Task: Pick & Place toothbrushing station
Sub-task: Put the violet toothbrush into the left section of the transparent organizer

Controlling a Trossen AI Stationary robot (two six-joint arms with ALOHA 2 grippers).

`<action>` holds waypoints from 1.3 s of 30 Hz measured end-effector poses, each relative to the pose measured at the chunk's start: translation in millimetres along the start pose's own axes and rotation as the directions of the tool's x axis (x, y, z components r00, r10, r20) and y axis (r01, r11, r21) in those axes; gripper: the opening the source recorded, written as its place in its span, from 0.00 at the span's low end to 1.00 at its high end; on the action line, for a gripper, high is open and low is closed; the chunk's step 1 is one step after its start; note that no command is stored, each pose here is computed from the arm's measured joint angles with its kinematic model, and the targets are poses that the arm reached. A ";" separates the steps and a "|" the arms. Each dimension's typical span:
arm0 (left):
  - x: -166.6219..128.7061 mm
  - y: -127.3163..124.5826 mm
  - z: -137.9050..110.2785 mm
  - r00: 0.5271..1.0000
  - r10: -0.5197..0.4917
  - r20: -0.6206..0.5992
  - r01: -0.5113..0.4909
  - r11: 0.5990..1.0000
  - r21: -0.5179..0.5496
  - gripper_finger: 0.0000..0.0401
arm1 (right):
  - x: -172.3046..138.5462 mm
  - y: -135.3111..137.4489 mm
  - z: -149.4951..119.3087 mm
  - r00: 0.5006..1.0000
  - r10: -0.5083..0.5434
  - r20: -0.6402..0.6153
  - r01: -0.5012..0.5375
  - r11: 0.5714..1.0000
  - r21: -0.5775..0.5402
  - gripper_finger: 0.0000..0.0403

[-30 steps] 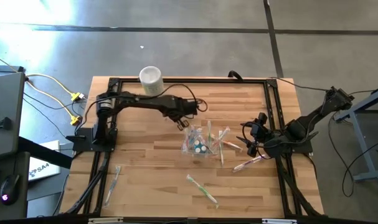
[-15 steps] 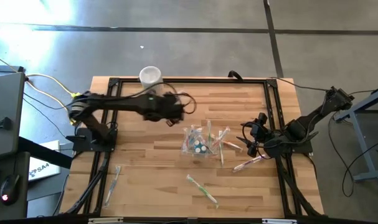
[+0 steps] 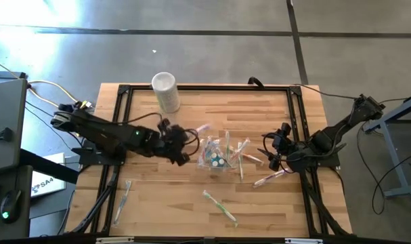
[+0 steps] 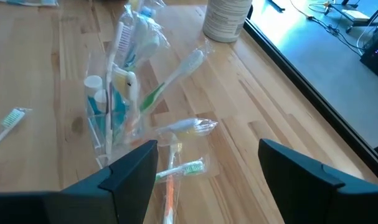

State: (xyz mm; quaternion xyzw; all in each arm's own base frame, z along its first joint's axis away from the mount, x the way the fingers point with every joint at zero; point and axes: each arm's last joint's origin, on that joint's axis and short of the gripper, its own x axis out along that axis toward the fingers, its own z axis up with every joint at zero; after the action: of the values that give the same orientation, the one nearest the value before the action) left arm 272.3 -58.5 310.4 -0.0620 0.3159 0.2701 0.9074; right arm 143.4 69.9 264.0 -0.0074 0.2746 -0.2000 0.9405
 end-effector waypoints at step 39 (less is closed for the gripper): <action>114.9 18.6 -100.0 0.500 -0.665 0.555 0.705 0.684 0.184 0.02 | 12.0 10.8 -4.4 0.996 -0.088 -0.006 0.087 0.994 -0.070 0.67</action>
State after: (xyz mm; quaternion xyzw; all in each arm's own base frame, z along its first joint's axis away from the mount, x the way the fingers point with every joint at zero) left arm 283.7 -19.3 162.5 -0.1264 -0.0374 -0.0960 0.9866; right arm 154.4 75.8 252.8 -0.0516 0.2850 -0.2313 0.9287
